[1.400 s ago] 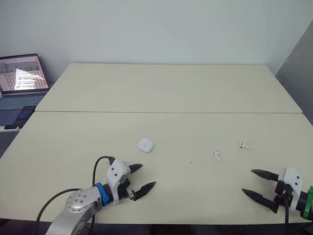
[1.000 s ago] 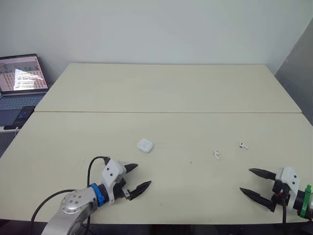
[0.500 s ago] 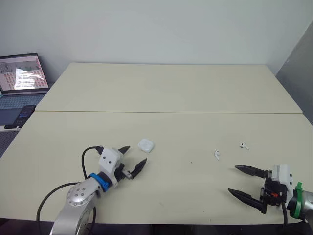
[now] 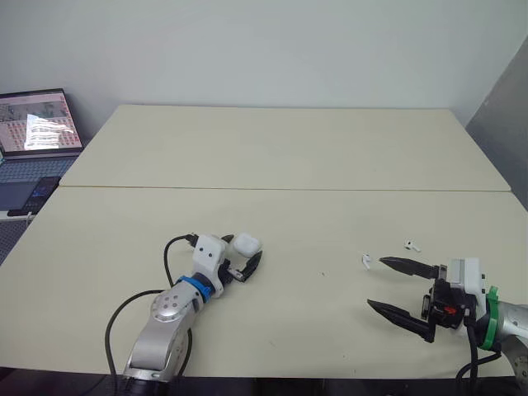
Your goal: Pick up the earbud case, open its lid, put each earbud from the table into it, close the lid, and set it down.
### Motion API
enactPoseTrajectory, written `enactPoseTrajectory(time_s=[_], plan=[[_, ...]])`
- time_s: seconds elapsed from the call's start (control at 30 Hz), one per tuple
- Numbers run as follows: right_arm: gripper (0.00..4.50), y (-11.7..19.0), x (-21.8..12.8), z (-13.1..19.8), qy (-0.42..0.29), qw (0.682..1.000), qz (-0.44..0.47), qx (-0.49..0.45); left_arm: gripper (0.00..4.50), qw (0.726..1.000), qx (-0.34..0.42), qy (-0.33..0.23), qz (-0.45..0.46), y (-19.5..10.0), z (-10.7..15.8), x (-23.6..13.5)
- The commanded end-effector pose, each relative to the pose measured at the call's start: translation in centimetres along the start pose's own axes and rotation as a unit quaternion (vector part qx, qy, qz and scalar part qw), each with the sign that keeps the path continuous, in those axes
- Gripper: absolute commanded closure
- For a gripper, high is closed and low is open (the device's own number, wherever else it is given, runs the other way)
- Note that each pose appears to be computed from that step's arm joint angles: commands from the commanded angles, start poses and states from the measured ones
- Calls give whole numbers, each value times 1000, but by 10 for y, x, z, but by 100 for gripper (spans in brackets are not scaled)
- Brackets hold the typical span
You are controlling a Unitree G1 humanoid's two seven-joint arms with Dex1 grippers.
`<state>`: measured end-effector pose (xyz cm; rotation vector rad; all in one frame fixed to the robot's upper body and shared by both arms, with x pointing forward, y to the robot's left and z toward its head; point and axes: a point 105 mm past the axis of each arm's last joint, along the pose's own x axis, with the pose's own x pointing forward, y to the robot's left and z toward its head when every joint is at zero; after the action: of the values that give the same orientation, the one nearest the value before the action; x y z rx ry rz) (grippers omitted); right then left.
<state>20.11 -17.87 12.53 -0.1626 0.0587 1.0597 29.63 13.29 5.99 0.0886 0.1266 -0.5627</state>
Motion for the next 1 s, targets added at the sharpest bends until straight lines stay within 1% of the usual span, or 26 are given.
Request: enactPoseTrajectory(time_s=[0.03,0.13,0.23,0.33,0.37,0.47,0.53,0.63,0.7,0.83,0.93,1.0], plan=[[3,-2,-2,13,-12,1000,-9,-24,0,1000,-4,-2,1,-3,3,2],[3,-4,-4,13,-10,1000,-15,-26,0,1000,-9,-1,3,-2,2,2],[0,-6,-6,13,-7,999,-19,-28,60,1000,-14,-5,3,-2,3,4],[0,-7,-8,12,-2,999,-21,-28,155,1000,-21,-10,-5,-6,6,5],[0,-7,-8,12,-1,999,-22,-29,172,1000,-22,-11,-7,-8,6,5],[0,-9,-9,13,-1,999,-27,-29,172,1000,-20,-15,-7,-9,9,6],[0,-11,-8,14,-7,999,-40,-20,172,999,-24,-29,-9,-11,17,9],[0,-19,0,25,-46,993,-84,67,172,997,-25,-68,-28,-22,40,20],[0,-19,7,34,-62,989,-87,105,172,993,-31,-96,-53,-36,61,28],[0,-26,21,60,-95,977,-92,169,172,980,-15,-159,-117,-72,105,39],[0,-39,27,75,-100,968,-101,207,172,967,5,-193,-165,-92,125,41],[0,-45,32,86,-108,958,-92,249,172,956,16,-213,-202,-103,132,41]])
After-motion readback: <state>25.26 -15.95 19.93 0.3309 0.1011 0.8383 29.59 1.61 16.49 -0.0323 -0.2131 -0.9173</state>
